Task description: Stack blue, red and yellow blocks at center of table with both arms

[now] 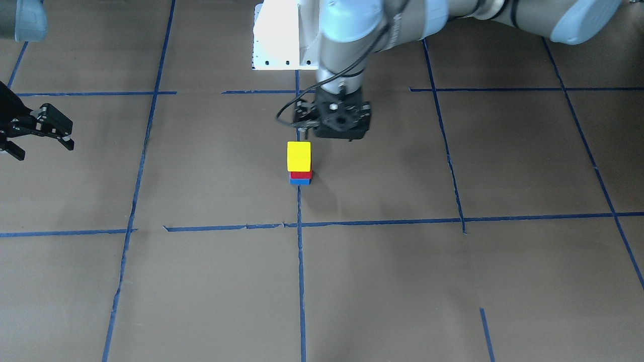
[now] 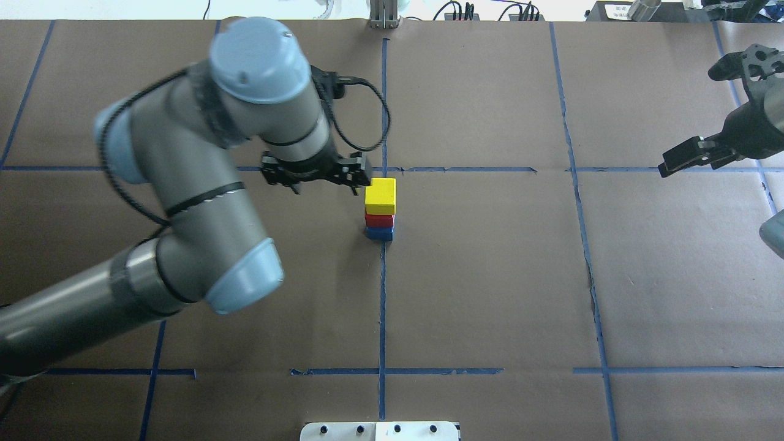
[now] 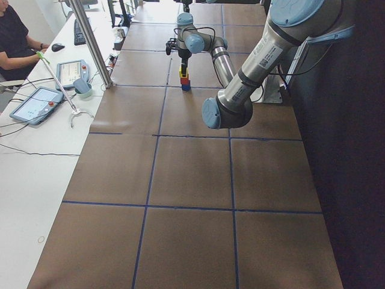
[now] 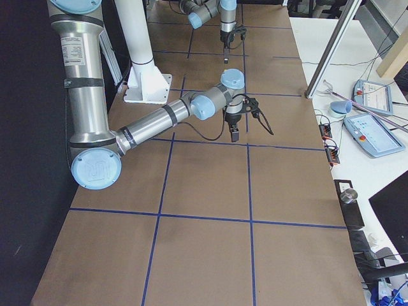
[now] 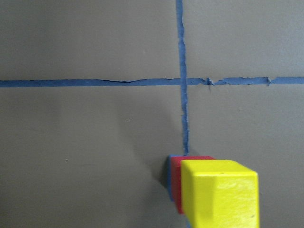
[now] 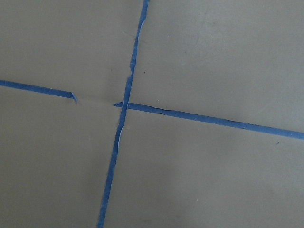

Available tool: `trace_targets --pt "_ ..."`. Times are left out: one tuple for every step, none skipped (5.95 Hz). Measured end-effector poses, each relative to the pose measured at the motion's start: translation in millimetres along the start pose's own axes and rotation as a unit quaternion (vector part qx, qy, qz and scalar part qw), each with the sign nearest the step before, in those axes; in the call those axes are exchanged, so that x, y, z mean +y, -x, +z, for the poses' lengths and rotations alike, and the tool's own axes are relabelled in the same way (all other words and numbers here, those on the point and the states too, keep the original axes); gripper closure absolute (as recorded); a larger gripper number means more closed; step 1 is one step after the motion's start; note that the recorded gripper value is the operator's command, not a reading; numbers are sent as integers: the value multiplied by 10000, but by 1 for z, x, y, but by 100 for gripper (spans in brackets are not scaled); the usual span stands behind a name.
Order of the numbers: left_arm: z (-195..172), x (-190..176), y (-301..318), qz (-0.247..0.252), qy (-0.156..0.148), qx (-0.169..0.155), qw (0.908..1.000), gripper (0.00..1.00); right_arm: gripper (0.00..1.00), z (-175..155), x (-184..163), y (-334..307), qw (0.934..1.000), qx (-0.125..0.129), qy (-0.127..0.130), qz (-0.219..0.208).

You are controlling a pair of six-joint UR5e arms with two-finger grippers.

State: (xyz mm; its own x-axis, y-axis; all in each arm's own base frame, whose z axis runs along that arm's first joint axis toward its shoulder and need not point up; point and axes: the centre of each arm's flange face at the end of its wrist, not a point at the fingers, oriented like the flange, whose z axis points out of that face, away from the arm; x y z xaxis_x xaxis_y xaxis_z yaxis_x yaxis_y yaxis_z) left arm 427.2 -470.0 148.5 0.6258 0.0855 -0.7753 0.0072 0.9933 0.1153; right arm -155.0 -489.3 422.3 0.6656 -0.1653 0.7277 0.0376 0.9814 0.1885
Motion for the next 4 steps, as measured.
trace_targets --pt "-29 2 84 396 -57 -4 9992 0 0 -13 -6 -32 10000 -66 -32 37" --pt "-50 -2 186 800 14 -124 9967 0 0 -24 -11 -74 9999 -90 -63 -30" --pt "-72 -5 291 1102 99 -236 9936 0 0 -30 -9 -114 9998 -103 -67 -155" --pt "-92 -1 395 1326 163 -340 9905 0 0 -31 5 -150 9995 -48 -27 -308"
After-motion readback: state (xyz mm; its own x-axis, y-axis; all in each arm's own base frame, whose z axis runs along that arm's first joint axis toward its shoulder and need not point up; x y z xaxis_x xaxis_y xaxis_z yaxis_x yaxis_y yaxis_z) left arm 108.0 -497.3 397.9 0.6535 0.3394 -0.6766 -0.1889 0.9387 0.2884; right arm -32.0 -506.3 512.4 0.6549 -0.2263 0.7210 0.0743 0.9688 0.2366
